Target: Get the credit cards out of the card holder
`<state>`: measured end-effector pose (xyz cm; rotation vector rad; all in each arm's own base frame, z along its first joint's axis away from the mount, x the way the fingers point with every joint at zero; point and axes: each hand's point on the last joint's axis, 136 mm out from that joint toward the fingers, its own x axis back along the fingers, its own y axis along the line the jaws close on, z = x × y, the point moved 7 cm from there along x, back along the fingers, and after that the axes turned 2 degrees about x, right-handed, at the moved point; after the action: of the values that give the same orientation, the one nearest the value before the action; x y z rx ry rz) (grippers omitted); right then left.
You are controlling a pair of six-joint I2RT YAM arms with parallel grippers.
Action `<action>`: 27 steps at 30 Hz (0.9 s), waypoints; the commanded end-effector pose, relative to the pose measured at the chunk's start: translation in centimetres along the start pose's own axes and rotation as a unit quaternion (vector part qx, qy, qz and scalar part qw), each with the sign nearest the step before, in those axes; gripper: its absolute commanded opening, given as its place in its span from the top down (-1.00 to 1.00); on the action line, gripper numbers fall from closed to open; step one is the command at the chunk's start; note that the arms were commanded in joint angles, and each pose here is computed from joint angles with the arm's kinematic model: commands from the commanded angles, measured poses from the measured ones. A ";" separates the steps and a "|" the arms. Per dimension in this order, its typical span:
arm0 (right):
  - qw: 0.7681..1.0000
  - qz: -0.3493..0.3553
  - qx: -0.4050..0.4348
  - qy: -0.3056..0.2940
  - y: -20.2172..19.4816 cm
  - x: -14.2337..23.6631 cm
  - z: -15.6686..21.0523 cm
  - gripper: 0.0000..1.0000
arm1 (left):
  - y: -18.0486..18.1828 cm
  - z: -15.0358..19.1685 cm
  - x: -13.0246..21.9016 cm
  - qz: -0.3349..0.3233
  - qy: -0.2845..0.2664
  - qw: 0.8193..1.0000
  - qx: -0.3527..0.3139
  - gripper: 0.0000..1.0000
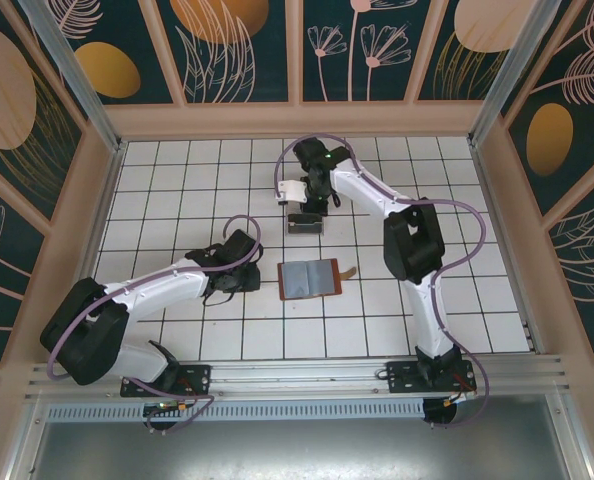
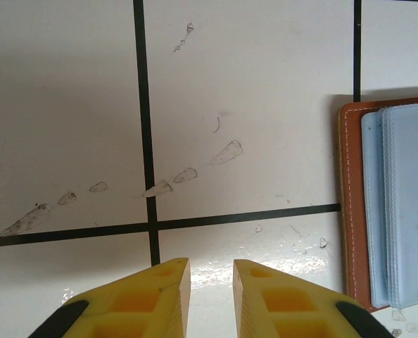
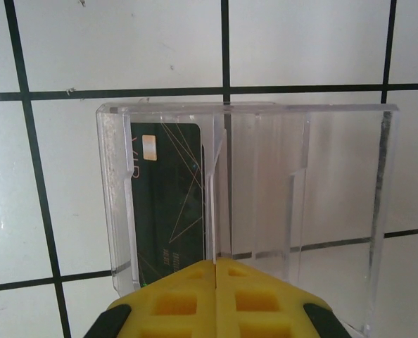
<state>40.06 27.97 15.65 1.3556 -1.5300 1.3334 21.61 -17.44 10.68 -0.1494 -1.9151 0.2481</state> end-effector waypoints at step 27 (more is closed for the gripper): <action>0.997 0.082 0.005 -0.007 -4.5 0.6 0.2 0.58 | 0.8 0.1 0.8 -0.019 -0.001 1.000 0.024 0.47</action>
<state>43.32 28.05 15.84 1.3018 -1.6238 1.3891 21.27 -17.01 10.77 -0.1129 -1.9036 0.2564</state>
